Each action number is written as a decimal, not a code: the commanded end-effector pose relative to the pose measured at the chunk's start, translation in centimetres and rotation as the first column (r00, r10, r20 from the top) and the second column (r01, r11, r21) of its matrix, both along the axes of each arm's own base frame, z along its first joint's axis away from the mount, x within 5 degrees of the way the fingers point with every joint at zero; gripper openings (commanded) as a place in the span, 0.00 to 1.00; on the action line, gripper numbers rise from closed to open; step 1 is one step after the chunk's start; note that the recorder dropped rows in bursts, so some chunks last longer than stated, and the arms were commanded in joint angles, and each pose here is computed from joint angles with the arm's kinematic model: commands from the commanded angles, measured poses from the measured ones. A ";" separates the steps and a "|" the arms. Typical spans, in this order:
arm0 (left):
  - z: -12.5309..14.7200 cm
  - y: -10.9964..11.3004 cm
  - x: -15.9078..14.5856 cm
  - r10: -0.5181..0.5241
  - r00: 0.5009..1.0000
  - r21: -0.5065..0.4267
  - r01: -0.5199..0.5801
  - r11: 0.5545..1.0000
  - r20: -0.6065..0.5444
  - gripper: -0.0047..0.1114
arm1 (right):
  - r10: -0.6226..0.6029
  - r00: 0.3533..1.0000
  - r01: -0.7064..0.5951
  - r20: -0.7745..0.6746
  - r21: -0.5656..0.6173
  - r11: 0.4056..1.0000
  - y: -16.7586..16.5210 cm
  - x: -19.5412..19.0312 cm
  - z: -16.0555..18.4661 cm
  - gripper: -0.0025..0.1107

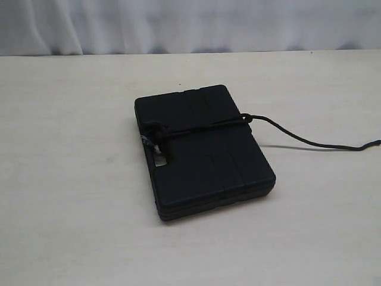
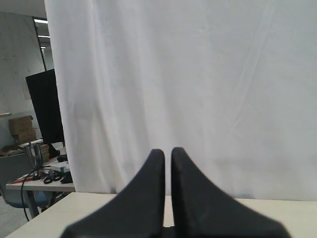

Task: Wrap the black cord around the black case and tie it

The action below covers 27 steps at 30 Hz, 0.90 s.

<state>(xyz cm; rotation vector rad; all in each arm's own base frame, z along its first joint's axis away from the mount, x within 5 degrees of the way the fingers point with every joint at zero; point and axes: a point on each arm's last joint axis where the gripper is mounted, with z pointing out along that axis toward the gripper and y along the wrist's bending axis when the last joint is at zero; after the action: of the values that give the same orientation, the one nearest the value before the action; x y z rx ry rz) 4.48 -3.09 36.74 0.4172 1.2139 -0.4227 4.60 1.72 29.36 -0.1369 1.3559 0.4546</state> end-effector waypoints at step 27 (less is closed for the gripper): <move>-0.3 -0.1 -0.3 -0.029 0.999 0.008 0.029 1.000 -0.015 0.04 | 0.014 1.000 -0.014 -0.014 0.009 1.000 0.1 0.1 -1.1 0.06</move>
<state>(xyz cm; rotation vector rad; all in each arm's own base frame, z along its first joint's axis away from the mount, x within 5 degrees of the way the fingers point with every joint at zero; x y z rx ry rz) 4.17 -3.16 36.57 0.4427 1.2209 -0.4362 4.75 1.85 28.39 -0.1382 1.3693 0.4647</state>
